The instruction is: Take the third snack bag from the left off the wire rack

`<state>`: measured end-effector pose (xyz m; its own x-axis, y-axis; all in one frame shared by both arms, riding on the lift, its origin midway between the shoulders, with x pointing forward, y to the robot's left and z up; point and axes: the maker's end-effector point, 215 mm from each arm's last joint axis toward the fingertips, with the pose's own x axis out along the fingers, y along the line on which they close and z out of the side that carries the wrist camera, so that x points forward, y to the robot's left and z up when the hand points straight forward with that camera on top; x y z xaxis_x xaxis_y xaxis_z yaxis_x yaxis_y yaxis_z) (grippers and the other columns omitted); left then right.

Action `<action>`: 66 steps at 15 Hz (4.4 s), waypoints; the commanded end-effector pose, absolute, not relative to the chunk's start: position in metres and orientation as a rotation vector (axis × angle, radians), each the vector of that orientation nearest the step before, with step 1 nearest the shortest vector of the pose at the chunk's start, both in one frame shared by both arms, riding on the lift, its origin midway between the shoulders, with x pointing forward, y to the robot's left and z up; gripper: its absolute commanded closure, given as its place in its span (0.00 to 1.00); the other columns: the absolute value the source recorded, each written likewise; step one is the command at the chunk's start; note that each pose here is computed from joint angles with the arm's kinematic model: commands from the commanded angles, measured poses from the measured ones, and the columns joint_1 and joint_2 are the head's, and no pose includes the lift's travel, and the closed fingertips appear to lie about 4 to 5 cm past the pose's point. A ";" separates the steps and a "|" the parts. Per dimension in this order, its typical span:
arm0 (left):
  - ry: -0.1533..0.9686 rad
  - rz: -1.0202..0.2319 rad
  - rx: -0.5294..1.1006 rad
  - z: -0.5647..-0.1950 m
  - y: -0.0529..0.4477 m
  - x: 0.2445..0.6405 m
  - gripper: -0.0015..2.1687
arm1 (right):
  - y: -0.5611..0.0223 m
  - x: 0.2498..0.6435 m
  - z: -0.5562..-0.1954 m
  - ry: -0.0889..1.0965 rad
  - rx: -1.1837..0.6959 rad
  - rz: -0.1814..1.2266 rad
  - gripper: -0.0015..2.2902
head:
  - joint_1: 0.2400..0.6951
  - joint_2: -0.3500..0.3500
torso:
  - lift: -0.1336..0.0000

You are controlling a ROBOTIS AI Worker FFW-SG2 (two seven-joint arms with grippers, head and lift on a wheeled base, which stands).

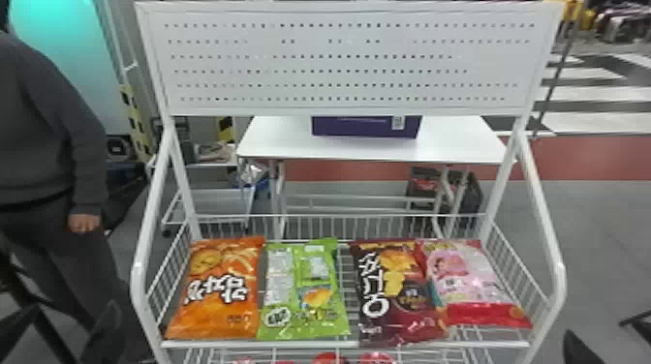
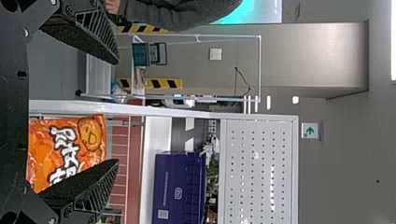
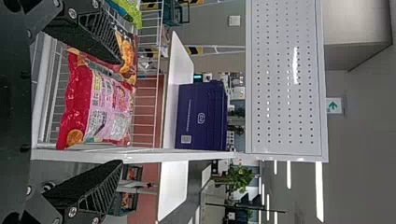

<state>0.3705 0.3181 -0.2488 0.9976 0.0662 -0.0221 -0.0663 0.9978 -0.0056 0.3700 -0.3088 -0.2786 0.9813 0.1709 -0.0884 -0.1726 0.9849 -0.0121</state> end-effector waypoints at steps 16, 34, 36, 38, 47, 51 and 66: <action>0.029 0.053 0.002 -0.253 0.309 0.370 0.07 | -0.187 0.492 -0.355 0.233 0.037 0.308 0.06 | 0.57 0.50 | 1.00; 0.040 0.051 0.011 -0.261 0.312 0.374 0.07 | -0.114 0.553 -0.446 0.526 -0.045 0.391 0.98 | 0.57 0.50 | 1.00; 0.039 0.051 0.013 -0.261 0.312 0.375 0.07 | -0.111 0.554 -0.436 0.493 -0.041 0.395 0.98 | 0.57 0.50 | 1.00; 0.039 0.053 0.015 -0.261 0.314 0.375 0.07 | -0.109 0.553 -0.414 0.434 -0.032 0.398 0.98 | 0.57 0.50 | 1.00; 0.021 0.056 0.016 -0.253 0.315 0.377 0.07 | -0.203 0.489 -0.292 0.174 0.001 0.299 0.98 | 0.57 0.50 | 1.00; 0.023 0.055 0.013 -0.255 0.315 0.379 0.07 | -0.258 0.441 -0.274 0.136 -0.005 0.237 0.98 | 0.57 0.50 | 1.00; 0.027 0.052 0.016 -0.257 0.316 0.379 0.07 | -0.333 0.381 -0.261 0.014 0.016 0.124 0.98 | 0.57 0.50 | 1.00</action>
<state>0.3795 0.3160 -0.2566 0.9984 0.0516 -0.0251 -0.0512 0.9986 0.0163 0.3820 -0.3337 -0.2613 0.9924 0.1228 -0.0129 -0.1226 0.9923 0.0158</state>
